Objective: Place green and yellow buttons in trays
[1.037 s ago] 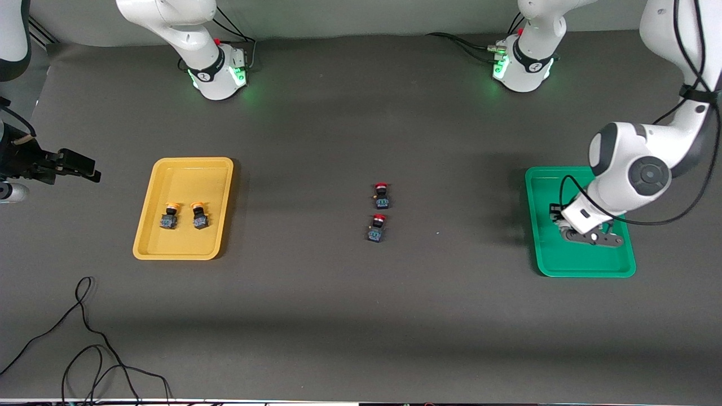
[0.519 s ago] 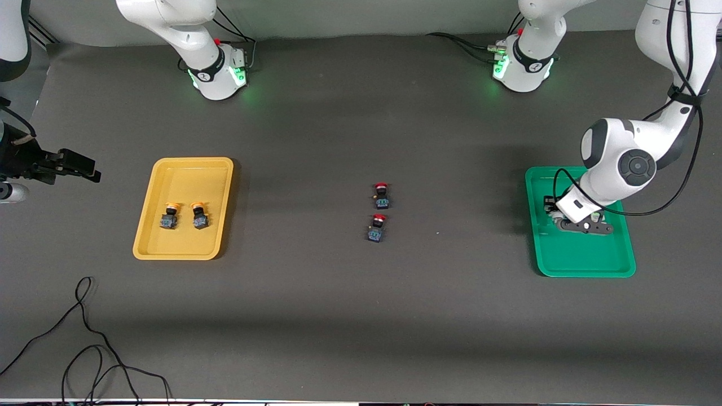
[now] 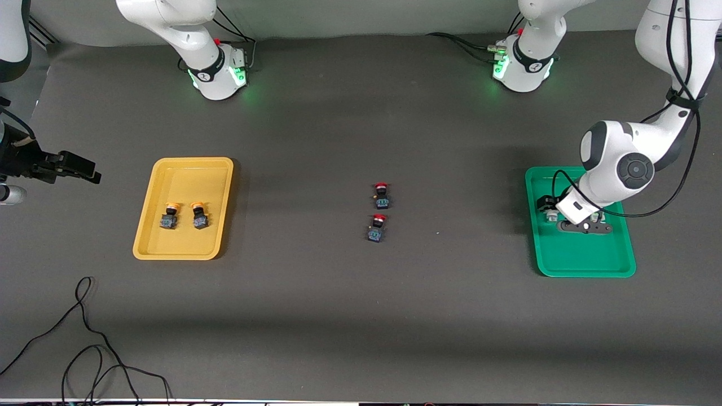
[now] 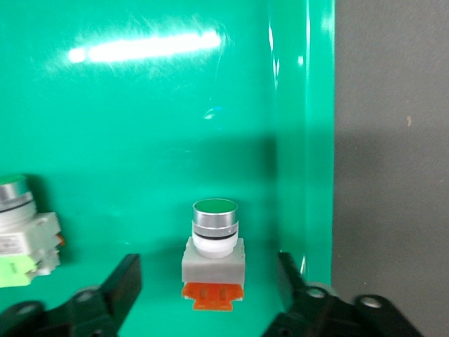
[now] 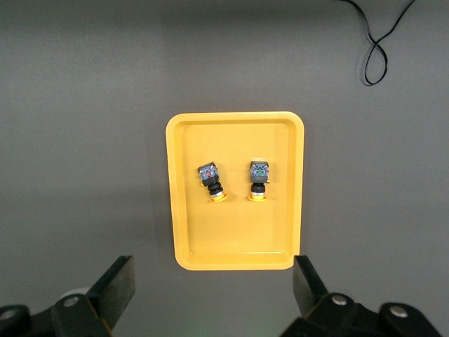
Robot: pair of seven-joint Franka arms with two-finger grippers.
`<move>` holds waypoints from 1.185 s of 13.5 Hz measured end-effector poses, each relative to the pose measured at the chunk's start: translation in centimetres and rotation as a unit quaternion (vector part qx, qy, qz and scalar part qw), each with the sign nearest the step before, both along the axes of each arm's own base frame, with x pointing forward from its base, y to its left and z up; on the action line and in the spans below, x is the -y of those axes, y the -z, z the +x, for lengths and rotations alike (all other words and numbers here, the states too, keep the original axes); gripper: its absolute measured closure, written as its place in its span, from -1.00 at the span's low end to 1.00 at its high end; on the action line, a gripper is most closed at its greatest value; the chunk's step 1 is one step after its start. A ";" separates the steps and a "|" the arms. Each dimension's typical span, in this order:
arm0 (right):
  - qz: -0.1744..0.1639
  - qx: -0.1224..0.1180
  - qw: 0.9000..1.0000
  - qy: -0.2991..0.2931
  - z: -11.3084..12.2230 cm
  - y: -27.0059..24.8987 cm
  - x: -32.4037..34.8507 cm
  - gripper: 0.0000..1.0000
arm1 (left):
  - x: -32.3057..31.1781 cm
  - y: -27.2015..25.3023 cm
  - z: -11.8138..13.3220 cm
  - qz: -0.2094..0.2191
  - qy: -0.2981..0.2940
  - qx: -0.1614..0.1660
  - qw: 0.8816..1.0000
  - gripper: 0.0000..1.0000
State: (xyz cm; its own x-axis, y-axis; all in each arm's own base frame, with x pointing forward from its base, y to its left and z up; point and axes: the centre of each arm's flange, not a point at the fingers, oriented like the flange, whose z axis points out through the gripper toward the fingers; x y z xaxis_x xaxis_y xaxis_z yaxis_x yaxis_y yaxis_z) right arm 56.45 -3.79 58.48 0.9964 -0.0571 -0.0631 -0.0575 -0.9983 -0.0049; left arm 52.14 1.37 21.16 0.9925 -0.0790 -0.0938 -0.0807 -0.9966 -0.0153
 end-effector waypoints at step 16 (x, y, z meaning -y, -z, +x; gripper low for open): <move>0.000 0.001 1.000 -0.021 0.0 -0.1 0.0 -1.00 | 5.3 -35.9 2.7 0.007 0.020 -0.069 0.997 -1.00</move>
